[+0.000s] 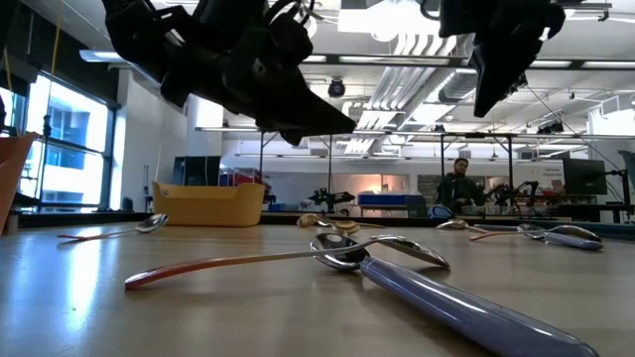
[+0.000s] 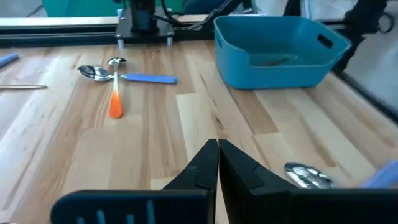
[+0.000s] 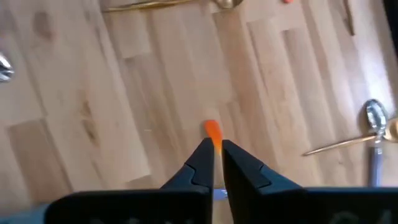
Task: Sort silverware by color (type)
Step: Put the orange spoon into the orange bin
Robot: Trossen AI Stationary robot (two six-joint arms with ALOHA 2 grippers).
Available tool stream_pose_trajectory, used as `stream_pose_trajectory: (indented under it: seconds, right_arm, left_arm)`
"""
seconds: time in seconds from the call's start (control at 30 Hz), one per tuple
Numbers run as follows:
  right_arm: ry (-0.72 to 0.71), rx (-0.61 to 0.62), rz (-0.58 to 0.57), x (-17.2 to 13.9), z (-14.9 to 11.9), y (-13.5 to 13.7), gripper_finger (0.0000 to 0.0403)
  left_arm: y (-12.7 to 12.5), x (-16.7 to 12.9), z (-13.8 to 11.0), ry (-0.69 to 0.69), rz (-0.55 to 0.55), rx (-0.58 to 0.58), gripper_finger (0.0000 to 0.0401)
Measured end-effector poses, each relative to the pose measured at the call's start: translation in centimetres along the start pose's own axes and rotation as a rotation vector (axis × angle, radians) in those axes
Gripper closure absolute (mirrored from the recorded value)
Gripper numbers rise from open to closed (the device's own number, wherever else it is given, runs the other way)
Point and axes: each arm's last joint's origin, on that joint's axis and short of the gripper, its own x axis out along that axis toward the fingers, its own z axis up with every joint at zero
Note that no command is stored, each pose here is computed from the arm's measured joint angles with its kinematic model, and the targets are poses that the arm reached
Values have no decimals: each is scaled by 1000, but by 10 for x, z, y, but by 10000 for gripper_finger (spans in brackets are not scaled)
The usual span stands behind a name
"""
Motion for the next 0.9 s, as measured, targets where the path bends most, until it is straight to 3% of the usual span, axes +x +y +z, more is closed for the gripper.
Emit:
stream_pose_trajectory:
  seconds: [0.2, 0.47, 0.7, 0.9]
  right_arm:
    - [-28, -25, -90, 4, 5, -12, 363]
    - [-197, -51, -66, 28, -6, -12, 395]
    - [-526, -62, -41, 44, -11, -17, 400]
    - [-790, -64, -31, 49, -19, -21, 402]
  left_arm:
    - [-2, 1, -2, 23, 55, 12, 396]
    - [-11, 2, -1, 8, 54, 42, 396]
    - [-16, -15, -16, -167, 72, 2, 396]
    - [-10, -36, -23, -204, 124, -16, 396]
